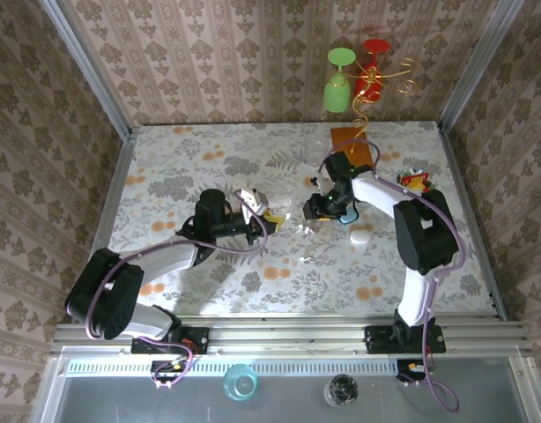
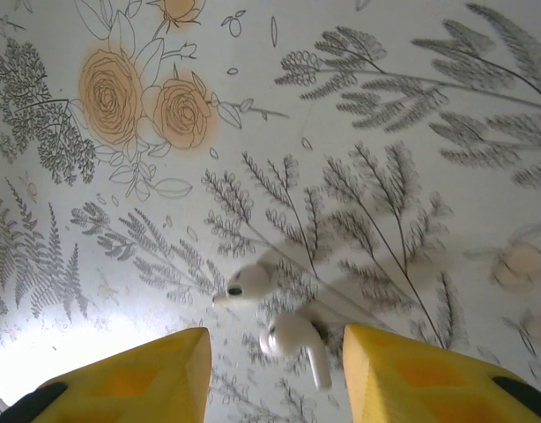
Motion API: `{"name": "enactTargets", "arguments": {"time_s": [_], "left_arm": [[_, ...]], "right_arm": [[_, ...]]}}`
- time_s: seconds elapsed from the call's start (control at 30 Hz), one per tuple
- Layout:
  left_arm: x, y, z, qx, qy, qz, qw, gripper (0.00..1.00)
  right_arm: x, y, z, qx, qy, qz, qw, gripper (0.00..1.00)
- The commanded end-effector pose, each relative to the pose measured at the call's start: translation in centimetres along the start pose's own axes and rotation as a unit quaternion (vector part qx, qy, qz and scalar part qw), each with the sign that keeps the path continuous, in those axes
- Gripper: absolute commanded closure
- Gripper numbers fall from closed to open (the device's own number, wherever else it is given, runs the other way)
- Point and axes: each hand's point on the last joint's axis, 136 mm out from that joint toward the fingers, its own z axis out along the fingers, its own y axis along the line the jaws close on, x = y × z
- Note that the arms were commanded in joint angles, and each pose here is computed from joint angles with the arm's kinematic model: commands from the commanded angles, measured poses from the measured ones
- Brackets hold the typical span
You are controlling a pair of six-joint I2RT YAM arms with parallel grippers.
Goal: Insert the wireless bluetooth earbuds into the charging case
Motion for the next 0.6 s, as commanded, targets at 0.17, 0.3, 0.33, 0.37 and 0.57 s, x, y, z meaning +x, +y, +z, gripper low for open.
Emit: {"name": "enactTargets", "arguments": {"time_s": [0.17,0.3,0.33,0.37,0.57], "left_arm": [[-0.4,0.0,-0.5,-0.004,-0.016,0.008,1.0,0.97],[-0.5,-0.1,-0.5,-0.004,-0.016,0.01,1.0,0.97],[-0.5,0.0,-0.5,-0.004,-0.016,0.01,1.0,0.97],[-0.4,-0.1,-0.5,-0.003,-0.016,0.011,1.0,0.97],[-0.5,-0.1,-0.3,0.001,-0.017,0.012,1.0,0.97]], "right_arm": [[0.9,1.4,2.5,-0.053,0.047,-0.008,0.997,0.58],[2.5,0.8,3.0,-0.055,0.063,-0.002,0.996,0.59],[3.0,0.7,3.0,-0.054,0.067,-0.001,0.996,0.6],[3.3,0.5,2.9,-0.053,0.069,0.0,0.996,0.6],[5.0,-0.2,2.0,-0.044,0.071,-0.001,0.997,0.64]]}}
